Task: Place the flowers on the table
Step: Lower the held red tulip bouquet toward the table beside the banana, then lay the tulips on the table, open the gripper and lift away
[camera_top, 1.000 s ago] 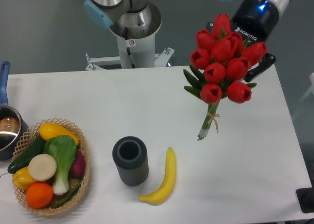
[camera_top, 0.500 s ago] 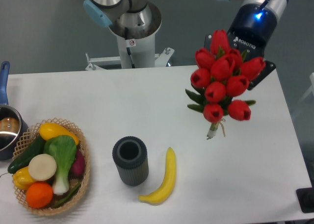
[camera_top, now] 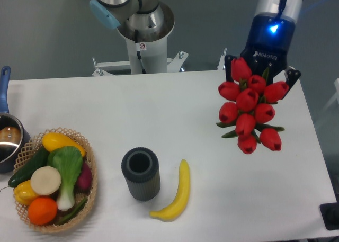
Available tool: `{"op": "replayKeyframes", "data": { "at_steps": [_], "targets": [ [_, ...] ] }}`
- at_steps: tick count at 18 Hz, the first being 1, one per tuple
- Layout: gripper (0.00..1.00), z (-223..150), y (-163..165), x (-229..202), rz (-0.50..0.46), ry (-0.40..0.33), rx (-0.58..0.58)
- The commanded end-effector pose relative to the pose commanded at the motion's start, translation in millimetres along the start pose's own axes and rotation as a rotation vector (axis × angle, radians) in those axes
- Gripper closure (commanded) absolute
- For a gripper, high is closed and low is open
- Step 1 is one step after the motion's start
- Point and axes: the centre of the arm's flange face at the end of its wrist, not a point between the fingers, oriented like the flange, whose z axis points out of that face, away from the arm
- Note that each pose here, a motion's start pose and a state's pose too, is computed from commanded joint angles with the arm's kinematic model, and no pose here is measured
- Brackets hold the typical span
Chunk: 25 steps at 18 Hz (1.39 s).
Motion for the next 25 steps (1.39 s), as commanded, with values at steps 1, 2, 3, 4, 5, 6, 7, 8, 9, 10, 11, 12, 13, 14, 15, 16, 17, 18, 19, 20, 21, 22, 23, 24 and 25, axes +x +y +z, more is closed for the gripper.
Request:
{"op": "replayKeyframes", "data": {
  "at_steps": [1,2,3,4,5,6,7,8,9,10,11,12,13,14,15,16,17,18,19,20,21,22,23,24,25],
  "targets": [
    [0.51,3,4,1,-0.006,-0.014,-0.049],
    [0.51,5,10,-1,-0.019,-0.024,-0.099],
    [0.51,7,17,-3,-0.031,-0.034,-0.153],
    [0.51,13,27,-3,-0.041,-0.037,-0.215],
    [0.51,19,39,-5,-0.05,-0.044,-0.278],
    [0.51,25,48,-5,-0.051,-0.053,-0.329],
    [0.51,32,55,-2,-0.054,-0.05,-0.37],
    [0.51,47,71,-3,-0.066,-0.038,-0.44],
    [0.51,56,82,-5,-0.07,-0.039,-0.49],
    [0.5,73,98,-6,-0.074,-0.032,-0.562],
    [0.5,83,105,-9,-0.078,-0.027,-0.592],
    [0.5,92,111,-12,-0.082,-0.017,-0.606],
    [0.5,100,116,-14,-0.09,-0.006,-0.617],
    [0.5,109,121,-16,-0.099,0.004,-0.629],
    [0.49,118,127,-19,-0.108,0.014,-0.642],
    [0.48,128,134,-21,-0.111,0.022,-0.66],
    [0.47,135,140,-23,-0.115,0.028,-0.677],
    [0.47,140,144,-26,-0.118,0.031,-0.686],
    [0.47,146,149,-28,-0.123,0.038,-0.692],
    [0.48,151,152,-31,-0.127,0.045,-0.696],
    [0.48,154,155,-35,-0.131,0.047,-0.699],
    [0.48,162,159,-37,-0.135,0.057,-0.703],
    [0.48,168,160,-41,-0.137,0.062,-0.703],
    [0.48,172,161,-45,-0.14,0.066,-0.705],
    [0.48,174,162,-45,-0.141,0.068,-0.704]
  ]
}}
